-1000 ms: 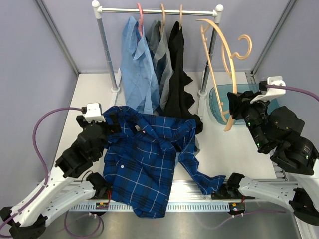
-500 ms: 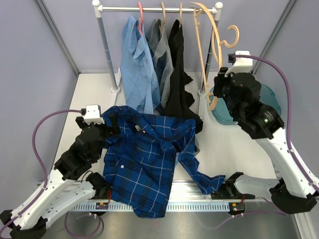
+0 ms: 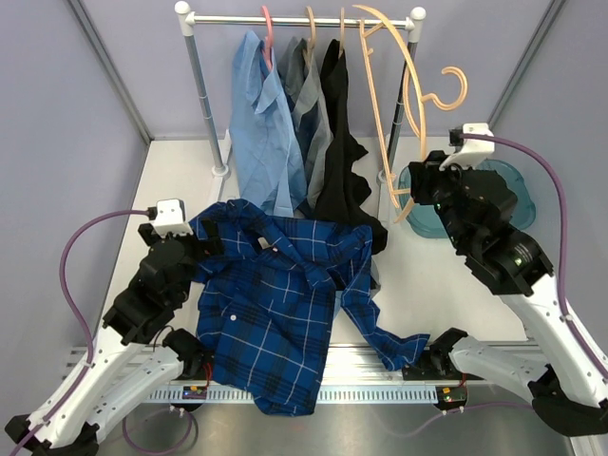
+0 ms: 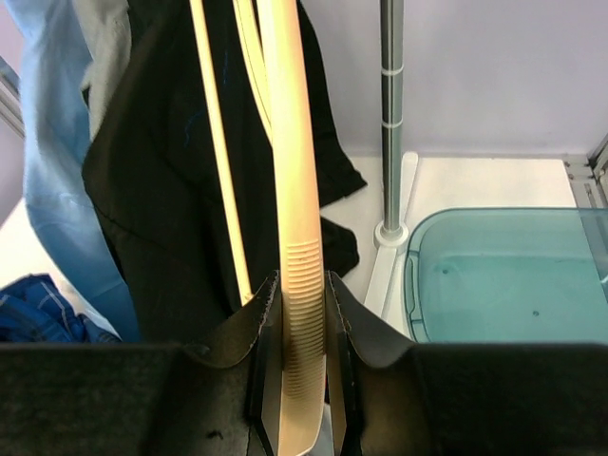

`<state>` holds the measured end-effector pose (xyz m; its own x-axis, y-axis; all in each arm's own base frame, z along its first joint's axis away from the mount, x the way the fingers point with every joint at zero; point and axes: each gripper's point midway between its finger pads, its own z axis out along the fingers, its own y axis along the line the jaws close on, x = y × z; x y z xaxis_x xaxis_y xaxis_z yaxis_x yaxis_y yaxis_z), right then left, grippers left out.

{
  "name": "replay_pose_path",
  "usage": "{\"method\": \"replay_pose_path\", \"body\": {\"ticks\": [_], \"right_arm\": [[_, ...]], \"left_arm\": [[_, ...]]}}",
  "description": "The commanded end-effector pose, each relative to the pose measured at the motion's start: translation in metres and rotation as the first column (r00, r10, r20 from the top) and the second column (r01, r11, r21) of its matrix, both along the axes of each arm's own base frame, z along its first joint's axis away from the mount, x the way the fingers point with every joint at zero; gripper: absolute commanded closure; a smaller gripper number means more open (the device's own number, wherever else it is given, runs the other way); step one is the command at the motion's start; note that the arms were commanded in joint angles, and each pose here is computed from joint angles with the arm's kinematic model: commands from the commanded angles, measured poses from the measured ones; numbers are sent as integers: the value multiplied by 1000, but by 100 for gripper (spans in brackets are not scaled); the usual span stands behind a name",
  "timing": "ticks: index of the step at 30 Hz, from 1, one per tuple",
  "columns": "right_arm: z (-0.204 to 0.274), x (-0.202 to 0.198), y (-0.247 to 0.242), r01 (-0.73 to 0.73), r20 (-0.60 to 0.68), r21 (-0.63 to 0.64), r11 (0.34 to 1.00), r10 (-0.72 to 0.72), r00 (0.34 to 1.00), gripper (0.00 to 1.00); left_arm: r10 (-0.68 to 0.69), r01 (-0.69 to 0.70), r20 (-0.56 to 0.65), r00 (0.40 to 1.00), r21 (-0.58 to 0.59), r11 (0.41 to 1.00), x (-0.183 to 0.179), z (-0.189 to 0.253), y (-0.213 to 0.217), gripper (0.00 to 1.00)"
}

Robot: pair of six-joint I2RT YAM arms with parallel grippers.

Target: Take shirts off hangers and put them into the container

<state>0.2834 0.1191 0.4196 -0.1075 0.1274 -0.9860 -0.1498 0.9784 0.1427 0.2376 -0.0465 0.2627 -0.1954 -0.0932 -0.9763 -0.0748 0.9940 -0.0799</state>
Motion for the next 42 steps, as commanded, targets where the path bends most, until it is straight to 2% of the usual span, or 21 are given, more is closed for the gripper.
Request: {"method": "replay_pose_path", "body": {"ticks": [1,6,12,18,23,34,42], "right_arm": [[53,-12,-19,30,178,84,996,-45,983,100],[51,-22,-28,36,151,31,999,-40,988,100],[-2,-24,-23,8,-11,-64,998,-8,1000,100],[-55,-27,-32,51,-153,-124,991,-70,986,100],[-67,-13,-36,105,-219,-224,969,-155,963,100],[-24,50,-12,156,-155,-306,939,-211,965,100],[5,97,-12,202,-100,-374,905,-256,962,100]], "left_arm": [[-24,26,29,999,-60,998,4,8,-7,1],[-13,15,26,1000,-54,998,5,7,-4,1],[-9,11,27,1000,-52,999,6,8,-3,1],[-17,18,22,1000,-51,999,6,6,-4,1],[-27,28,14,1000,-50,998,7,5,-6,1],[-36,37,19,999,-55,998,6,6,-7,5],[-37,38,17,999,-56,998,6,5,-7,6]]}}
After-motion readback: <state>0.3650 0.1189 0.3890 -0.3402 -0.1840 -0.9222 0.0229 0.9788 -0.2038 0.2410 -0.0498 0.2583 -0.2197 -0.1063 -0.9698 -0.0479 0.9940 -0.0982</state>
